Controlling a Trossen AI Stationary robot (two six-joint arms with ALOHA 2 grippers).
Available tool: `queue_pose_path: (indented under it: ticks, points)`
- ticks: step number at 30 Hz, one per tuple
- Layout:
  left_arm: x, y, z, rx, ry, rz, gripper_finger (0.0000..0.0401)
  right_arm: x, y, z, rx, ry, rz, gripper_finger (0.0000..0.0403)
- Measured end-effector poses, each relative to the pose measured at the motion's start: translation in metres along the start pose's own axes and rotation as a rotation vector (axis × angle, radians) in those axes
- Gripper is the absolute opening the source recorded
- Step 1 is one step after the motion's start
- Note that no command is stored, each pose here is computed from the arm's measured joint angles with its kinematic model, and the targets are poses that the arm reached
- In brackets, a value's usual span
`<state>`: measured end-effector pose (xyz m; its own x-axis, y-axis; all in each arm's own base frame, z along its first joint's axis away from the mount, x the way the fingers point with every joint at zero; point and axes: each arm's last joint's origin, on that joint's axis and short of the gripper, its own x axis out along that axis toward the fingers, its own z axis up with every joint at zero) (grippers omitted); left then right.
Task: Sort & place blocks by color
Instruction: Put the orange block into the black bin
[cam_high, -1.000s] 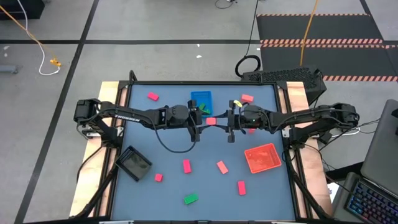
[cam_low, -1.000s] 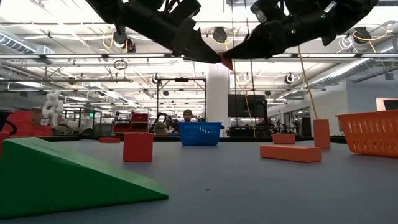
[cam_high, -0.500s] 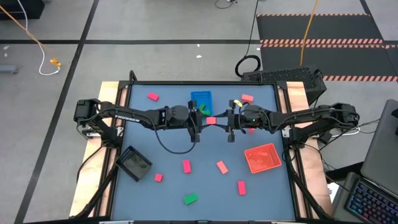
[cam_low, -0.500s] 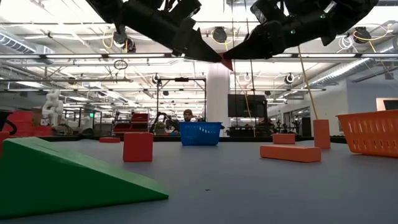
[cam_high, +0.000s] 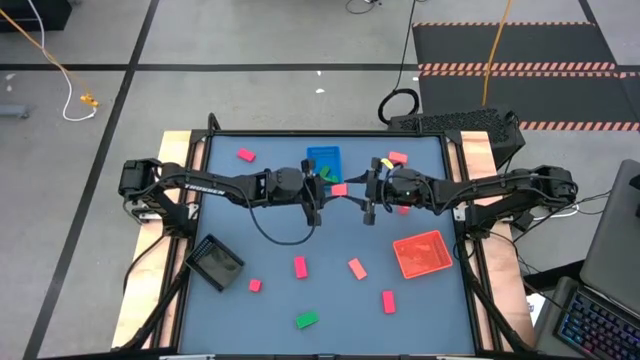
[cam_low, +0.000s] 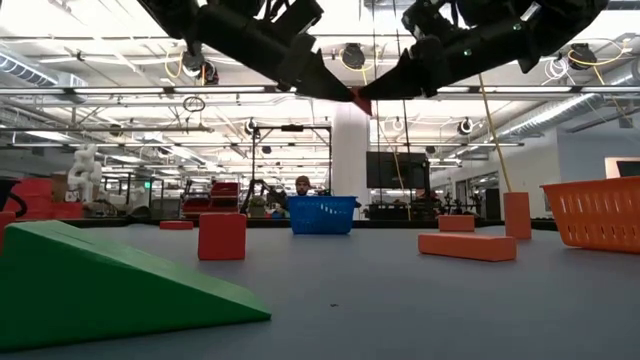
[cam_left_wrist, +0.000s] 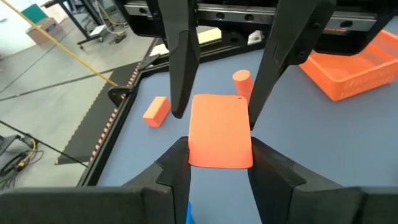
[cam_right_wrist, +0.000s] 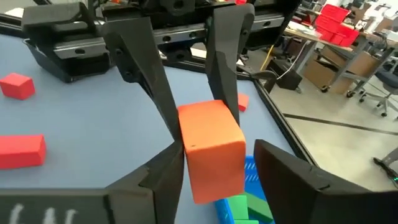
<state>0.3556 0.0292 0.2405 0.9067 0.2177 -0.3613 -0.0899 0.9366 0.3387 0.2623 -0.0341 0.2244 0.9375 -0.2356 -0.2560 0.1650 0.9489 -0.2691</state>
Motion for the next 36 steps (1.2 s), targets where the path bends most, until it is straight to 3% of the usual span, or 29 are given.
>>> queue_pose_path:
  ticks: [9, 13, 25, 30, 36]
  points:
    - [-0.004, 0.000, -0.010, -0.026, 0.133, 0.001, 0.0128, -0.003, 0.000, -0.003, -0.036, 0.049, -0.002, 0.0218]
    - [-0.018, 0.001, -0.009, -0.107, 0.195, -0.008, 0.0128, -0.006, -0.001, -0.002, -0.056, 0.058, -0.001, 0.0219]
    - [-0.107, -0.044, 0.002, -0.297, 0.485, -0.187, 0.0128, -0.021, -0.009, 0.006, -0.119, 0.065, -0.125, 0.0219]
    - [-0.139, -0.063, -0.002, -0.434, 0.626, -0.195, 0.0128, -0.024, -0.010, 0.008, -0.138, 0.061, -0.129, 0.0219]
    - [-0.165, -0.086, -0.010, -0.478, 0.792, -0.197, 0.0128, -0.026, -0.011, 0.009, -0.141, 0.060, -0.130, 0.0219]
